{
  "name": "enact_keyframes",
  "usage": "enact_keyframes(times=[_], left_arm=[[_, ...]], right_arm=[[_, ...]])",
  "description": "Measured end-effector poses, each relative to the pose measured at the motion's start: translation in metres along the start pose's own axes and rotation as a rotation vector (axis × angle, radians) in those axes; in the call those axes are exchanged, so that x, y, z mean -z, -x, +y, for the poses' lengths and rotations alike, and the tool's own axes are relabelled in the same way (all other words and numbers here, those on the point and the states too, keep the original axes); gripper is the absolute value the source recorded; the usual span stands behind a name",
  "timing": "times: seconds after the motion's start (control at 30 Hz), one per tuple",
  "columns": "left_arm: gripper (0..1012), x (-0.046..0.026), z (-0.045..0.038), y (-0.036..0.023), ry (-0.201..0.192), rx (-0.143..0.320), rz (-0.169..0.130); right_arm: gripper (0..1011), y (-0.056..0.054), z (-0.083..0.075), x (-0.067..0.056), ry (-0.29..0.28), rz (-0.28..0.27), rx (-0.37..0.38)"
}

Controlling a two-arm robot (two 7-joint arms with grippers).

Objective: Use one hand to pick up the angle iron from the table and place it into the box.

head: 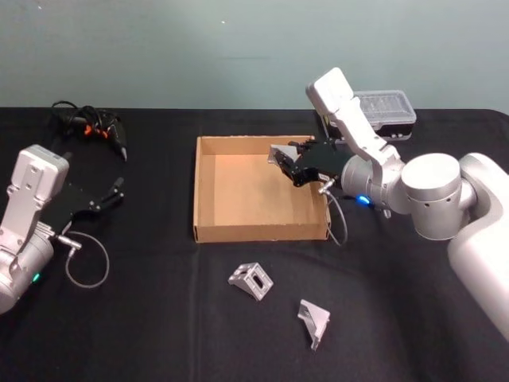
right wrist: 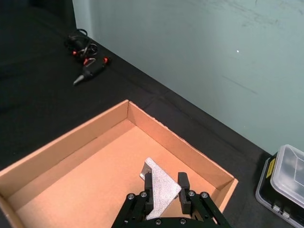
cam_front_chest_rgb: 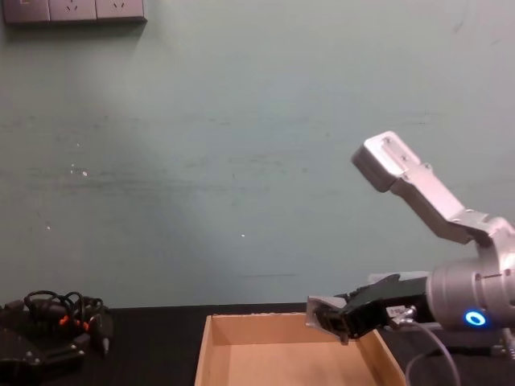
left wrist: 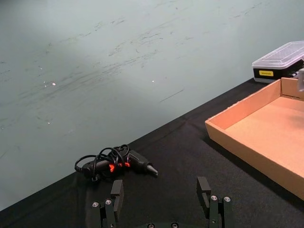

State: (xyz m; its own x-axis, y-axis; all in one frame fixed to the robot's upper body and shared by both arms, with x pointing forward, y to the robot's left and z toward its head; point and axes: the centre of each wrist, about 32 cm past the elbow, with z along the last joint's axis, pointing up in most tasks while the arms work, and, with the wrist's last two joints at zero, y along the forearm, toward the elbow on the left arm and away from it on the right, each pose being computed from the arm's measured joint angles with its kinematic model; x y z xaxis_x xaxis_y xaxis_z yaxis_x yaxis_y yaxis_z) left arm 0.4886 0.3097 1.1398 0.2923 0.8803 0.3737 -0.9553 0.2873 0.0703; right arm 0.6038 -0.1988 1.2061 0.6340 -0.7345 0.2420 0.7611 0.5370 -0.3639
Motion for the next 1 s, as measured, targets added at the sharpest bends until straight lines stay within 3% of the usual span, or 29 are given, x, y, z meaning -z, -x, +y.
enact_keyframes(times=[0.4,1.0], left_arm=[[1011,0.0,0.0,0.0,0.0,0.0,0.0],[1011,0.0,0.0,0.0,0.0,0.0,0.0]], right_arm=[[302,-0.001,0.018,0.001,0.038,-0.005,0.005],[302,-0.001,0.028,-0.003,0.053,-0.013,-0.001]])
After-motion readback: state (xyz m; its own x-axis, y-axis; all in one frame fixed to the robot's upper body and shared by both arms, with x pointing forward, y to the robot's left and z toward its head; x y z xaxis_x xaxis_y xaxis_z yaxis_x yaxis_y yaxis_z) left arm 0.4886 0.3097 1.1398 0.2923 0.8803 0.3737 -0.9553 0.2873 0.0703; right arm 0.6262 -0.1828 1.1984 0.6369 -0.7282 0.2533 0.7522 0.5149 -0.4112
